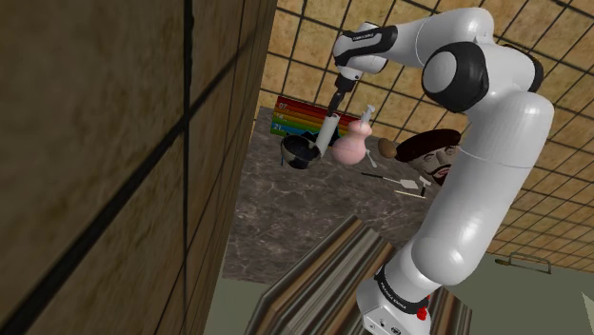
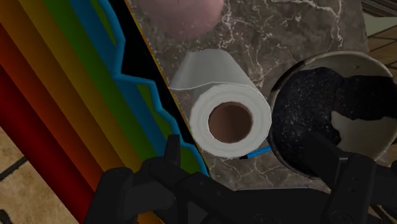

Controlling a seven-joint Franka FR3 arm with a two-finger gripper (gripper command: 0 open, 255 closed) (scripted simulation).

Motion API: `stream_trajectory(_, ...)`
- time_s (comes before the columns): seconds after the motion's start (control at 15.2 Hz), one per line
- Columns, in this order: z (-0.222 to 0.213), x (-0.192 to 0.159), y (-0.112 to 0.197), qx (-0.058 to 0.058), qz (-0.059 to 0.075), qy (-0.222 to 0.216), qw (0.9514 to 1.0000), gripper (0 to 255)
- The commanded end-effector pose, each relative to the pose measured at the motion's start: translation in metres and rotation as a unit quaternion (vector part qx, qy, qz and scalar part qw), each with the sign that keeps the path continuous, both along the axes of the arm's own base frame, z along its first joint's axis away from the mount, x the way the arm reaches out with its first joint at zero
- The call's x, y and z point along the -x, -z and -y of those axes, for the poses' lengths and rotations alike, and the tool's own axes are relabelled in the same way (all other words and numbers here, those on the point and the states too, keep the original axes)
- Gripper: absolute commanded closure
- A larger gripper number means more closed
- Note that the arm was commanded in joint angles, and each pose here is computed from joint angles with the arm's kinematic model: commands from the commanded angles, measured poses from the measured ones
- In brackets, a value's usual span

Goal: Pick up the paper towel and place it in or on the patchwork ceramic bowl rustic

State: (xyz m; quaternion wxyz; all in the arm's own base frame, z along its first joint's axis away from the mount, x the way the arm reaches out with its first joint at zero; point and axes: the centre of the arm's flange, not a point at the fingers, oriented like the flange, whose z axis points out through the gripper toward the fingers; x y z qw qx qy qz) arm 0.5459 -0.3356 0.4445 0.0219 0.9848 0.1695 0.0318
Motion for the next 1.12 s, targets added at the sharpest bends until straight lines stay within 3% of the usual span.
stream_trajectory(0.0, 0.006, -0.004, 0.011, 0.001, 0.001, -0.003, 1.0, 0)
stream_trajectory(0.4, 0.007, -0.006, 0.04, 0.001, 0.001, -0.003, 1.0, 0)
stream_trajectory(0.86, 0.007, -0.006, 0.04, 0.001, 0.001, -0.003, 1.0, 0)
stream_trajectory(0.92, 0.007, -0.006, 0.04, 0.001, 0.001, -0.003, 1.0, 255)
stream_trajectory(1.06, 0.007, -0.006, 0.04, 0.001, 0.001, -0.003, 1.0, 255)
